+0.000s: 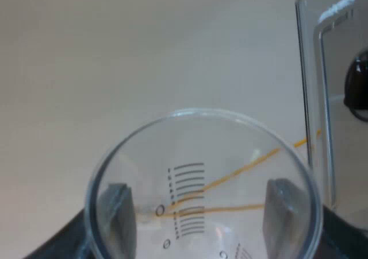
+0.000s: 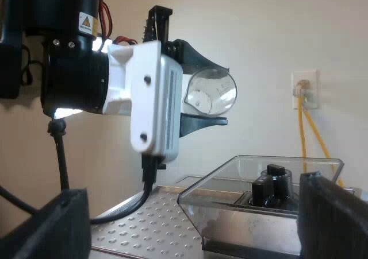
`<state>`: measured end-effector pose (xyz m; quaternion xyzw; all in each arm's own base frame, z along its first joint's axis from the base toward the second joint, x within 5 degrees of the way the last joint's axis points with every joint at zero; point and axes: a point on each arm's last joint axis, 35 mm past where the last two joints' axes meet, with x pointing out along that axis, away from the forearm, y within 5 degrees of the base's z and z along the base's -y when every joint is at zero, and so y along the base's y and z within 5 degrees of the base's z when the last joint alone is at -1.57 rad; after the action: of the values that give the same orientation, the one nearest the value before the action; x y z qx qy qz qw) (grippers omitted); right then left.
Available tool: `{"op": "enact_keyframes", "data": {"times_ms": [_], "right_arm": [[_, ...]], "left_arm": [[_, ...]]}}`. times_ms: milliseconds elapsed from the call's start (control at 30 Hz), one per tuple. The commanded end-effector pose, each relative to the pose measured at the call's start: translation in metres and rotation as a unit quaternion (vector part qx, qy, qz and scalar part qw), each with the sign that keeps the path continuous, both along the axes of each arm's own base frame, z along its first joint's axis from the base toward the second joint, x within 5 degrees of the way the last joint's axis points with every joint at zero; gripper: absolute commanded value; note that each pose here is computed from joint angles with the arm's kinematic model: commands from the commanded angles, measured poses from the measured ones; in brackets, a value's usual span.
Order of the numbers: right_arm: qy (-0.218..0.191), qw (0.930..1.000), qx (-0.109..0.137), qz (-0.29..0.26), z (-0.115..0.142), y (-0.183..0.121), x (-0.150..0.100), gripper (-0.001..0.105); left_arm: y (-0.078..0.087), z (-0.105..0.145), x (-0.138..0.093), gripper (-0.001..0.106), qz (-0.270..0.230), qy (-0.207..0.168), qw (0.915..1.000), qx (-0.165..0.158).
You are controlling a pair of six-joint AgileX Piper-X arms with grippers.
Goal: Pour the beans into the coffee machine
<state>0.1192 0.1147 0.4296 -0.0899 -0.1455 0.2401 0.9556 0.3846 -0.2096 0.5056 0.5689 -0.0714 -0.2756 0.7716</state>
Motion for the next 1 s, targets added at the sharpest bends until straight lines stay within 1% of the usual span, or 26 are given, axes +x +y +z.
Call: {"op": "enact_keyframes", "data": {"times_ms": [33,67,100,133,167,200,300,367,433,467,500,533,633,667,700,767,833,900,1000], "right_arm": [[-0.011,0.9999,0.004,0.005,0.005,-0.002,-0.003,0.079],[-0.011,0.9999,0.004,0.007,0.005,-0.002,-0.003,0.079],[-0.012,0.9999,0.003,0.012,0.005,-0.002,-0.003,0.079],[-0.013,0.9998,0.002,0.017,0.005,-0.002,-0.004,0.079],[-0.014,0.9997,0.002,0.021,0.005,-0.001,-0.004,0.079],[-0.015,0.9995,0.001,0.026,0.005,-0.001,-0.004,0.079],[-0.02,0.9987,-0.004,0.046,0.005,0.0,-0.005,0.079],[-0.022,0.998,-0.006,0.058,0.005,0.001,-0.005,0.079],[-0.027,0.9964,-0.01,0.08,0.005,0.002,-0.006,0.079],[-0.028,0.996,-0.011,0.085,0.005,0.002,-0.007,0.079],[-0.028,0.9953,-0.011,0.091,0.005,0.003,-0.007,0.079],[-0.029,0.9948,-0.012,0.097,0.006,0.003,-0.007,0.079],[-0.027,0.9945,-0.015,0.1,0.006,0.003,-0.007,0.079],[-0.023,0.9944,-0.019,0.102,0.006,0.003,-0.008,0.079],[0.003,0.9915,-0.048,0.121,0.005,0.003,-0.009,0.079],[0.019,0.988,-0.066,0.138,0.005,0.003,-0.011,0.079],[0.032,0.9847,-0.079,0.152,0.005,0.003,-0.012,0.079],[0.038,0.9825,-0.086,0.161,0.007,0.002,-0.014,0.079],[0.044,0.9791,-0.093,0.176,0.006,0.003,-0.015,0.079]], "left_arm": [[0.005,0.017,-0.012,0.028,0.031,0.067,0.9846,-0.158],[0.007,0.02,-0.014,0.028,0.047,0.089,0.9739,-0.203],[0.009,0.022,-0.016,0.028,0.06,0.1,0.9659,-0.231],[0.012,0.026,-0.019,0.028,0.079,0.115,0.9521,-0.272],[0.013,0.028,-0.021,0.028,0.084,0.118,0.9486,-0.281],[0.016,0.031,-0.025,0.028,0.097,0.129,0.9391,-0.303],[0.022,0.036,-0.035,0.028,0.115,0.15,0.9292,-0.318],[0.026,0.039,-0.042,0.028,0.123,0.169,0.9171,-0.339],[0.031,0.042,-0.052,0.028,0.135,0.196,0.9024,-0.359],[0.033,0.042,-0.055,0.028,0.138,0.203,0.9001,-0.36],[0.035,0.042,-0.06,0.028,0.146,0.221,0.8921,-0.366],[0.037,0.041,-0.063,0.028,0.154,0.238,0.8863,-0.366],[0.042,0.04,-0.072,0.028,0.167,0.263,0.8794,-0.36],[0.044,0.039,-0.075,0.028,0.171,0.269,0.8789,-0.355],[0.045,0.04,-0.078,0.028,0.172,0.272,0.8786,-0.352],[0.049,0.043,-0.084,0.028,0.176,0.278,0.8742,-0.357],[0.053,0.047,-0.093,0.028,0.183,0.29,0.8611,-0.376],[0.057,0.05,-0.1,0.028,0.187,0.295,0.8558,-0.382],[0.062,0.055,-0.11,0.028,0.185,0.293,0.8561,-0.383]]}}
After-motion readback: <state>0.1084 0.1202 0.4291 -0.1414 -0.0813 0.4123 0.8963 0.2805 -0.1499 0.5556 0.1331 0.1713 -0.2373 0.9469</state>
